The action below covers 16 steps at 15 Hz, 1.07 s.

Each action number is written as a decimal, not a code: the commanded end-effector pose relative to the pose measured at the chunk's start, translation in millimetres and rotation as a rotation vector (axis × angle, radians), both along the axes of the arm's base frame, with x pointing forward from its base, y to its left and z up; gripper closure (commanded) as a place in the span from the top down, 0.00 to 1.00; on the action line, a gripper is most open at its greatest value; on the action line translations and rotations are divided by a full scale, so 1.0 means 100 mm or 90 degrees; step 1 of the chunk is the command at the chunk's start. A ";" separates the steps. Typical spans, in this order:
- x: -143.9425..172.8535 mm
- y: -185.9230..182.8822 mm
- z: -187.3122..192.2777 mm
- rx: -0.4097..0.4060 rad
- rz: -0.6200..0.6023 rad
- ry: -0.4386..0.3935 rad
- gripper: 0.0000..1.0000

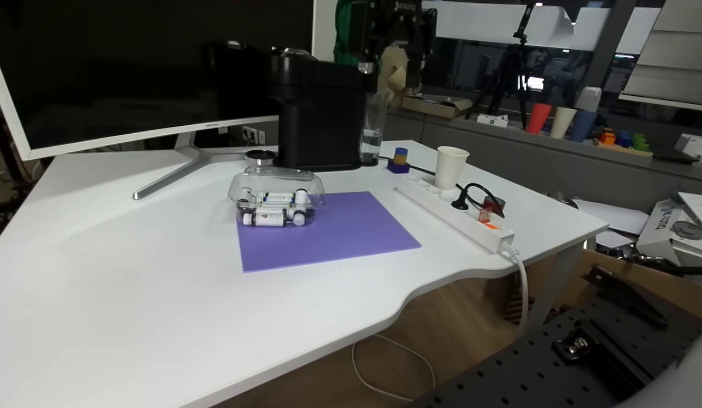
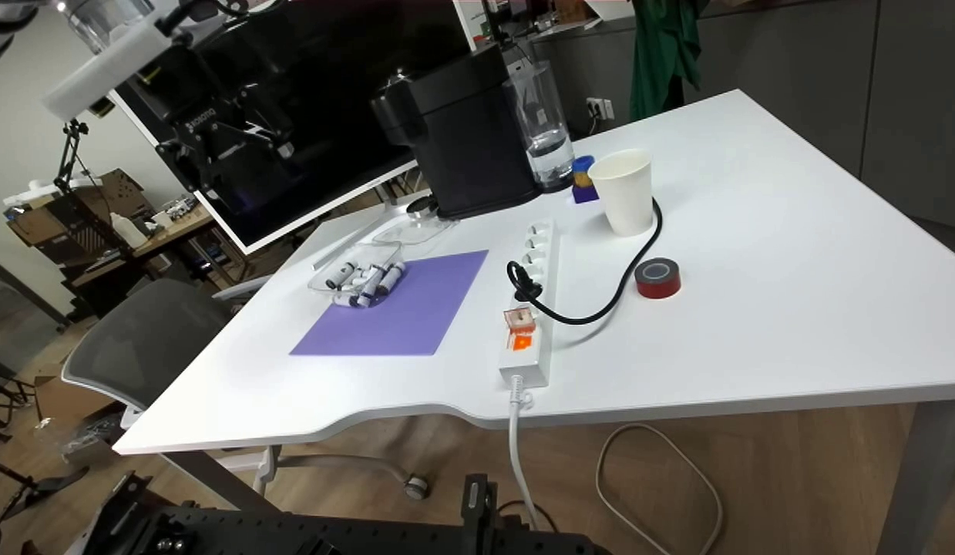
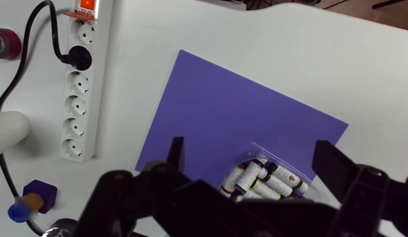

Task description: Pick a bottle from the box and place it on the purple mat

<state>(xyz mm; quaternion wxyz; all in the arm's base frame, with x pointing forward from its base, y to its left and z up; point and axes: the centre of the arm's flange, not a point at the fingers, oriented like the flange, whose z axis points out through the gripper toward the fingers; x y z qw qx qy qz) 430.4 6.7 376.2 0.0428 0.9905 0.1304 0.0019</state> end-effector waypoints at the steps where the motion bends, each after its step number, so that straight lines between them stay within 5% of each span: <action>1: 0.41 0.23 -0.20 0.036 -0.114 -0.035 1.00; 10: 1.51 0.72 -1.09 0.119 -0.369 -0.131 1.00; 16: 1.80 0.80 -1.49 0.111 -0.452 -0.116 1.00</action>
